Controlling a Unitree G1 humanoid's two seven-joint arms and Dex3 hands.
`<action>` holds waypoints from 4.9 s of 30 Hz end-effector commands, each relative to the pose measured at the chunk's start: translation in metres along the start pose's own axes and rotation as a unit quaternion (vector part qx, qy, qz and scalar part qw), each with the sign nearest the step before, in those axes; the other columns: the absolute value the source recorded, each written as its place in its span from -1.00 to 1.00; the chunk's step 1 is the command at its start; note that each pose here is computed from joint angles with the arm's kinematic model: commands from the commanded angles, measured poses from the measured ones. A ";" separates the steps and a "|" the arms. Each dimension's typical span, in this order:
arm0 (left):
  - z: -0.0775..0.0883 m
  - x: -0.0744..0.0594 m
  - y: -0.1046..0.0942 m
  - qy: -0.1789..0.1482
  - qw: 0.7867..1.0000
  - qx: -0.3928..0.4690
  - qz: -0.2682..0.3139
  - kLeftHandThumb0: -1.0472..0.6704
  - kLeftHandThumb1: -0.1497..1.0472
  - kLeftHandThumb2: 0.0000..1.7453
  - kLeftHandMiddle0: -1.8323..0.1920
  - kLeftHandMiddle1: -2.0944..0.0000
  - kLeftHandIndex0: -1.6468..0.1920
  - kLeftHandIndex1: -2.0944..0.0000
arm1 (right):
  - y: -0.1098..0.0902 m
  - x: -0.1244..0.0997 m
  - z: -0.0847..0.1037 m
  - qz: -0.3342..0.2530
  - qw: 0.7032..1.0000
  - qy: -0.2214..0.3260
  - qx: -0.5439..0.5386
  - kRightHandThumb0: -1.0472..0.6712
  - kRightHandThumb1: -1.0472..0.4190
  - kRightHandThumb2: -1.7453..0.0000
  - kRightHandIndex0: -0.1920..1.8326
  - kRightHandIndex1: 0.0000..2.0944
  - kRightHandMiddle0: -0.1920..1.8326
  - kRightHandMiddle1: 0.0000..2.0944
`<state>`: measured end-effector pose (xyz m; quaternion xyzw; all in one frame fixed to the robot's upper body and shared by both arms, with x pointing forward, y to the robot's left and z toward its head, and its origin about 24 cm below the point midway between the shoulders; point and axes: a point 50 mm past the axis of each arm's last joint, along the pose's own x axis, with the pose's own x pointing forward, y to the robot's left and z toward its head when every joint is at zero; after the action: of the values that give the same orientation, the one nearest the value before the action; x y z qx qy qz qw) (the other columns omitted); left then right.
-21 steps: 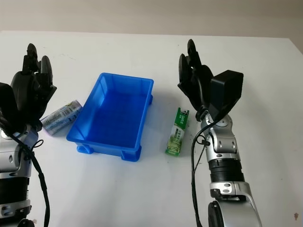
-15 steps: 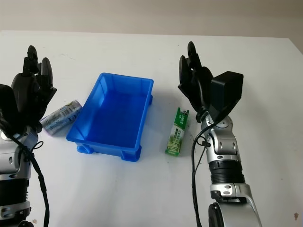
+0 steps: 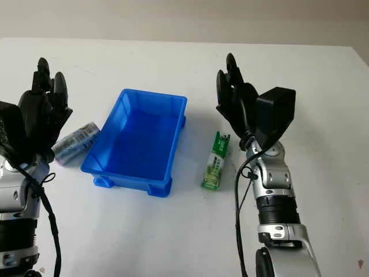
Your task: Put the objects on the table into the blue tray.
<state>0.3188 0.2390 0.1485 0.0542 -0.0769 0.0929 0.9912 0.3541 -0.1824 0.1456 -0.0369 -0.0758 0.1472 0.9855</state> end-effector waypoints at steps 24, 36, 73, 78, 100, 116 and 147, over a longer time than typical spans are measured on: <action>0.006 0.007 -0.001 -0.013 1.000 0.004 -0.008 -0.68 1.00 -0.24 1.00 1.00 1.00 1.00 | -0.045 -0.025 0.077 0.141 0.945 0.008 -0.295 -0.84 -1.00 0.68 -1.00 -1.00 -1.00 -1.00; 0.006 0.009 -0.002 -0.016 1.000 -0.002 -0.017 -0.67 1.00 -0.24 1.00 1.00 1.00 1.00 | -0.034 -0.029 0.111 0.199 0.868 0.038 -0.452 -0.82 -0.84 0.95 -0.98 -0.98 -0.98 -0.96; 0.007 0.010 -0.002 -0.015 1.000 0.004 -0.014 -0.67 1.00 -0.25 1.00 1.00 1.00 1.00 | -0.029 -0.050 0.075 0.355 0.659 -0.035 -0.662 -0.63 -0.61 0.93 -0.77 -0.91 -0.72 -0.93; 0.007 0.011 -0.002 -0.016 1.000 0.005 -0.017 -0.66 1.00 -0.24 1.00 1.00 1.00 1.00 | -0.026 -0.051 0.069 0.361 0.667 -0.038 -0.651 -0.54 -0.65 0.93 -0.73 -0.91 -0.69 -0.93; 0.007 0.009 -0.002 -0.013 1.000 0.006 -0.017 -0.67 1.00 -0.25 1.00 1.00 1.00 1.00 | -0.014 -0.049 0.032 0.387 0.671 -0.062 -0.630 -0.30 -0.67 0.94 -0.58 -0.89 -0.55 -0.90; 0.005 0.007 -0.001 -0.010 1.000 0.003 -0.016 -0.66 1.00 -0.23 1.00 1.00 1.00 1.00 | -0.016 -0.045 0.010 0.388 0.638 -0.108 -0.657 -0.15 -0.82 0.94 -0.33 -0.54 -0.45 -0.37; 0.005 0.008 0.001 -0.010 1.000 0.011 -0.015 -0.66 1.00 -0.23 1.00 1.00 1.00 1.00 | -0.015 -0.033 0.004 0.306 0.597 -0.175 -0.720 -0.40 -1.00 0.80 0.38 1.00 0.07 1.00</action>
<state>0.3261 0.2386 0.1509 0.0624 -0.0762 0.0777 0.9921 0.3261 -0.2047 0.1439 -0.7278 -0.3135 0.3447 0.5032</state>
